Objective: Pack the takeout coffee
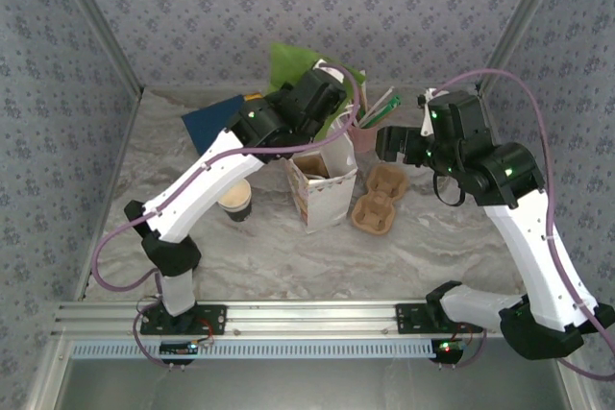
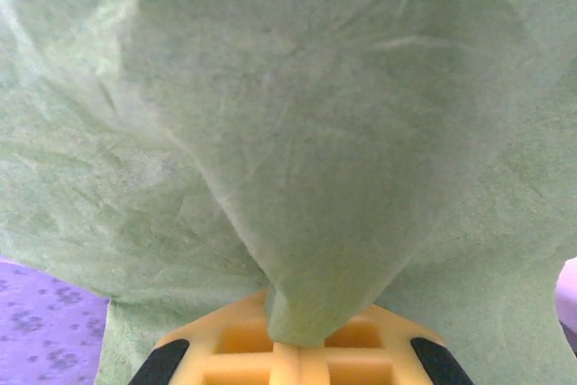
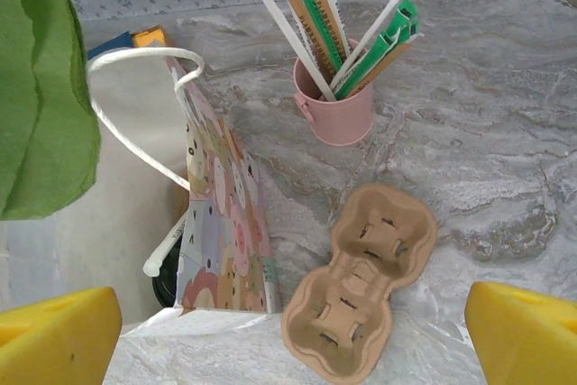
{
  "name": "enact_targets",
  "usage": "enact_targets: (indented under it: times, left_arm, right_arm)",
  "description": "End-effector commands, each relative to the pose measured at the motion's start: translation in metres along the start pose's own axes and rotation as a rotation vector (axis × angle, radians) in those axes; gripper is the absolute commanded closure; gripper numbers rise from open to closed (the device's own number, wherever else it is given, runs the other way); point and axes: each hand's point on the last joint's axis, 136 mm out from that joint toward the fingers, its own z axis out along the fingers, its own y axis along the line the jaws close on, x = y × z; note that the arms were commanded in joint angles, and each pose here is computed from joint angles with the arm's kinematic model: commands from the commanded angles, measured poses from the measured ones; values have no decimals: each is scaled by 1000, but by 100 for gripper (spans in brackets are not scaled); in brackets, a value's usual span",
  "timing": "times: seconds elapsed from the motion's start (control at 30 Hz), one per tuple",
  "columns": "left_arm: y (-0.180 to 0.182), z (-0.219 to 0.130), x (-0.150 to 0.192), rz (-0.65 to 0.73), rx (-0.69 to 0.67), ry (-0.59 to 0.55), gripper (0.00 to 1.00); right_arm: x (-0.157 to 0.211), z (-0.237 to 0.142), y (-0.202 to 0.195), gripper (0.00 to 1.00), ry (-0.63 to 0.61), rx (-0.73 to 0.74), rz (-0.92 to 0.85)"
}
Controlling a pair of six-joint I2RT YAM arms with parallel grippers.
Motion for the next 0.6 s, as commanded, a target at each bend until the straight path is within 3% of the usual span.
enact_targets:
  times: [0.0, 0.2, 0.57]
  left_arm:
    - [18, 3, 9, 67, -153, 43, 100]
    - [25, 1, 19, 47, -196, 90, 100]
    - [-5, 6, 39, 5, -111, 172, 100]
  right_arm:
    - [-1, -1, -2, 0, -10, 3, 18]
    - [2, 0, -4, 0, -2, 7, 17]
    - [3, 4, -2, 0, 2, 1, 20]
